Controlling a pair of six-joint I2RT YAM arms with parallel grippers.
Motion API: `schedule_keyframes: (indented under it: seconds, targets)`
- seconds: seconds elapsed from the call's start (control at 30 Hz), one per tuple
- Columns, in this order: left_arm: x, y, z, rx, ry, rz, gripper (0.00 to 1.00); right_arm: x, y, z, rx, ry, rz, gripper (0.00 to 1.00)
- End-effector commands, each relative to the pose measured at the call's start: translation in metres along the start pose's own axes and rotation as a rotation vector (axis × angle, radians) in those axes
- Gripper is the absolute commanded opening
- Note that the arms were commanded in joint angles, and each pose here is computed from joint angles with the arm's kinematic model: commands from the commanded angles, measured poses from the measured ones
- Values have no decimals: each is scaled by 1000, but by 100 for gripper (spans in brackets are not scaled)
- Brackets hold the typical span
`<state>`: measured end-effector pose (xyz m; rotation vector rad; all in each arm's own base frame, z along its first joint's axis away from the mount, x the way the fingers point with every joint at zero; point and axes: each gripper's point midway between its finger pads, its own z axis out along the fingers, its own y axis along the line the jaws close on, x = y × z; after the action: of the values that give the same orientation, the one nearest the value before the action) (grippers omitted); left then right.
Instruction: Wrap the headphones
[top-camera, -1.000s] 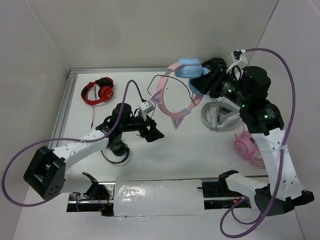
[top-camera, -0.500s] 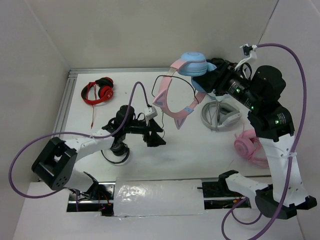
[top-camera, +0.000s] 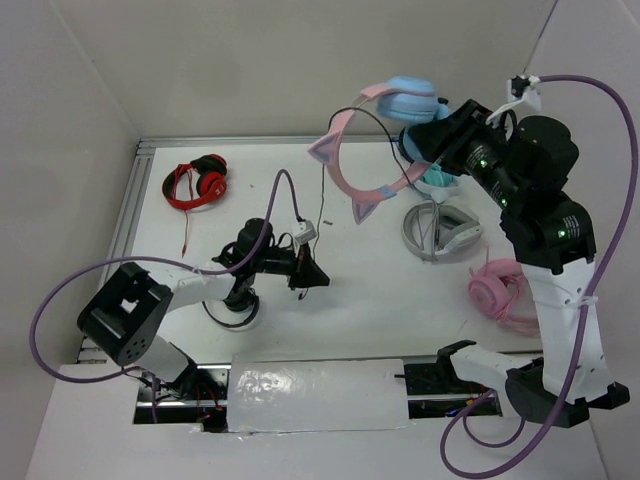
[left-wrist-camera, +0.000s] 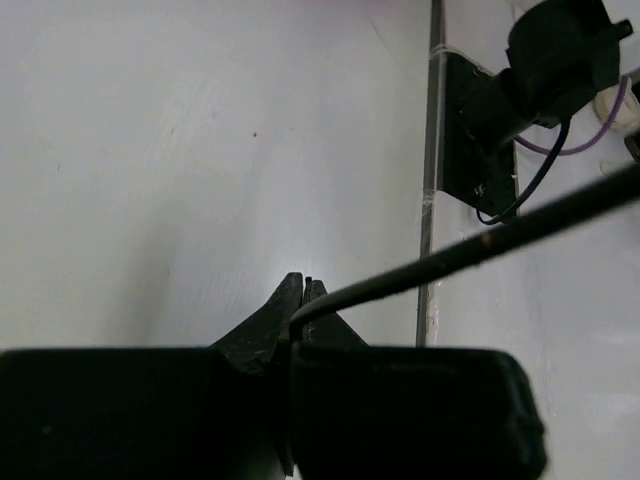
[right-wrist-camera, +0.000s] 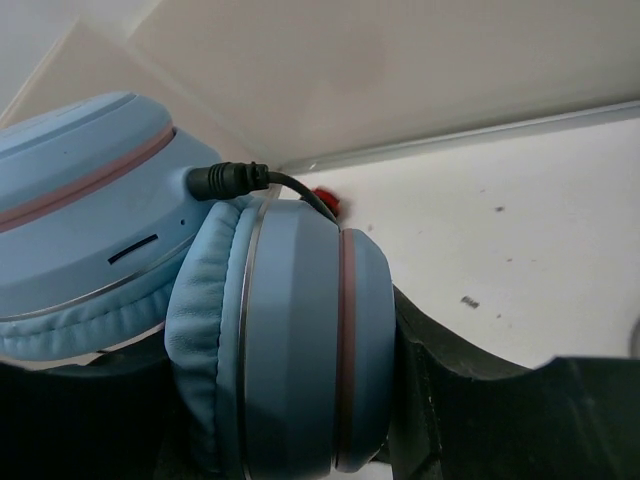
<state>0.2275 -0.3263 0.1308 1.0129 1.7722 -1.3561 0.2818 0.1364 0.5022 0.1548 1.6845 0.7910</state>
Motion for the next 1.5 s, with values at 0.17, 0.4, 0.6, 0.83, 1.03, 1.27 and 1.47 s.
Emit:
schedule_keyframes:
  seconds: [0.17, 0.4, 0.6, 0.83, 1.03, 1.27, 1.47]
  targets:
    - [-19, 6, -27, -240, -117, -74, 0, -61, -91, -7, 476, -369, 203, 0]
    - [-31, -5, -41, -349, -114, -122, 0, -40, -155, 13, 729, -475, 390, 0]
    - [-30, -20, -36, -410, -33, -174, 0, -16, -179, 45, 862, -449, 371, 0]
    - [-28, -54, -34, -448, 40, -175, 0, 31, -213, 80, 1100, -403, 304, 0]
    - [-15, -47, -27, -471, 71, -198, 0, 48, -183, 141, 859, -116, 313, 0]
    - [1, -22, -51, -578, 12, -243, 0, -1, -202, 122, 685, 18, 290, 0]
    - [-5, -11, -43, -577, -42, -234, 0, 12, -184, 125, 438, 150, 361, 0]
